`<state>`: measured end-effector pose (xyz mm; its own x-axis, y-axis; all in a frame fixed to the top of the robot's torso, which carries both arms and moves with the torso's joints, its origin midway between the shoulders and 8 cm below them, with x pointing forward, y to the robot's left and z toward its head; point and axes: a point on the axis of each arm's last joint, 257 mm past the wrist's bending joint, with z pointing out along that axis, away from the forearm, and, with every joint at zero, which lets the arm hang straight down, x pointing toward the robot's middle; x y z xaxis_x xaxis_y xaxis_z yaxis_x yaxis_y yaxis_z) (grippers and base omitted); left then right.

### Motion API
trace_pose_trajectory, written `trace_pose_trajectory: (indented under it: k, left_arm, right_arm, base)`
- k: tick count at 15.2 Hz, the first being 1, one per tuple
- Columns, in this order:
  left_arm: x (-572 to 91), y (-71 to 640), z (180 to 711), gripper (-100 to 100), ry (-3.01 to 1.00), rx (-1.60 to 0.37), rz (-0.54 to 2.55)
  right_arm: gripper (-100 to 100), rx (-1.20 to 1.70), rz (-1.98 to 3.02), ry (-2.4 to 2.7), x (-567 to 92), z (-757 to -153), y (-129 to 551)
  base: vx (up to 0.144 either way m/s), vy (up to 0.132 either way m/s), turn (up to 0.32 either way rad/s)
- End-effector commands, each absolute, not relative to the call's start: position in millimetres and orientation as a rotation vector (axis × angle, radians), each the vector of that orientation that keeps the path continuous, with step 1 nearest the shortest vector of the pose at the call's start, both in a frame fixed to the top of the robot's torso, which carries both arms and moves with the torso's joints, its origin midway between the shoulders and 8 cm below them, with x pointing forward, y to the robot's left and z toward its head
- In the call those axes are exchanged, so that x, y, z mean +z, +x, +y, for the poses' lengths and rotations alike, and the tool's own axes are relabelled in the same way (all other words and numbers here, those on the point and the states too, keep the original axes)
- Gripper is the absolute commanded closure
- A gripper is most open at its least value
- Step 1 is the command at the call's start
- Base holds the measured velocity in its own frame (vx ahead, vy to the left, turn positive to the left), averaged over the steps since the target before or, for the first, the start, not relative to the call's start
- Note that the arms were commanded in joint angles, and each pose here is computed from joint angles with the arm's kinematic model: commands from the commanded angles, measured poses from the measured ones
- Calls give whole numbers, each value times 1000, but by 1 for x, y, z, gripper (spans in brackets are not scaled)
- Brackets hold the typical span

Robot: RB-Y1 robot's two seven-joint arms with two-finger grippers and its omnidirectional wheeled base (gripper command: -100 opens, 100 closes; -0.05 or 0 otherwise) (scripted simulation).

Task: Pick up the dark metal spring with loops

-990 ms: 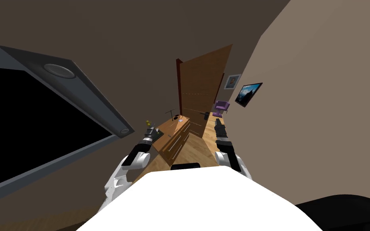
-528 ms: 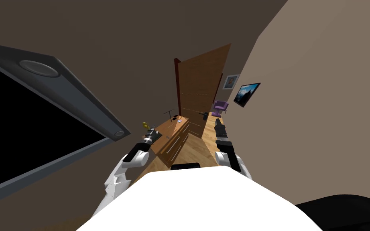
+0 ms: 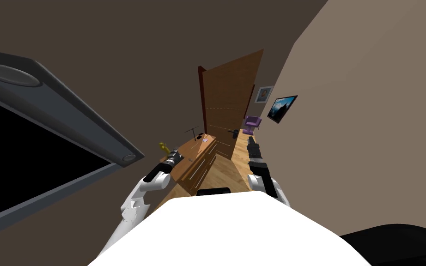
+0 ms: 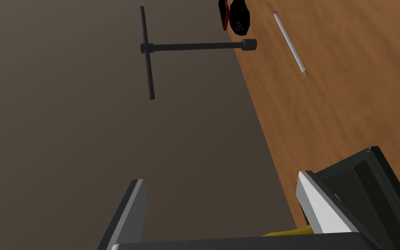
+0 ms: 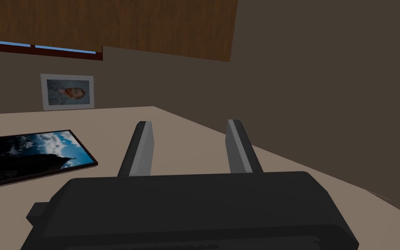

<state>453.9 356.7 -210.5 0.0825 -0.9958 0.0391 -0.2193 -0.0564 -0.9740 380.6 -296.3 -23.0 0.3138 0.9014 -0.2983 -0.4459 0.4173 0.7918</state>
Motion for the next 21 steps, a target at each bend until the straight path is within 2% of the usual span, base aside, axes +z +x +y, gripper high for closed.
trace_pose_trajectory:
  k: [1, 21]
  left_arm:
    - [-226, 452, 365, -100, -1503, -1039, 1313]
    - [-333, 413, 417, -100, -1976, -748, 1431]
  right_arm:
    - [0, 978, 825, 658, -23, -296, 381]
    - [0, 978, 825, 658, -23, -296, 381]
  base:
    - [53, -35, -46]
    - [46, -25, -32]
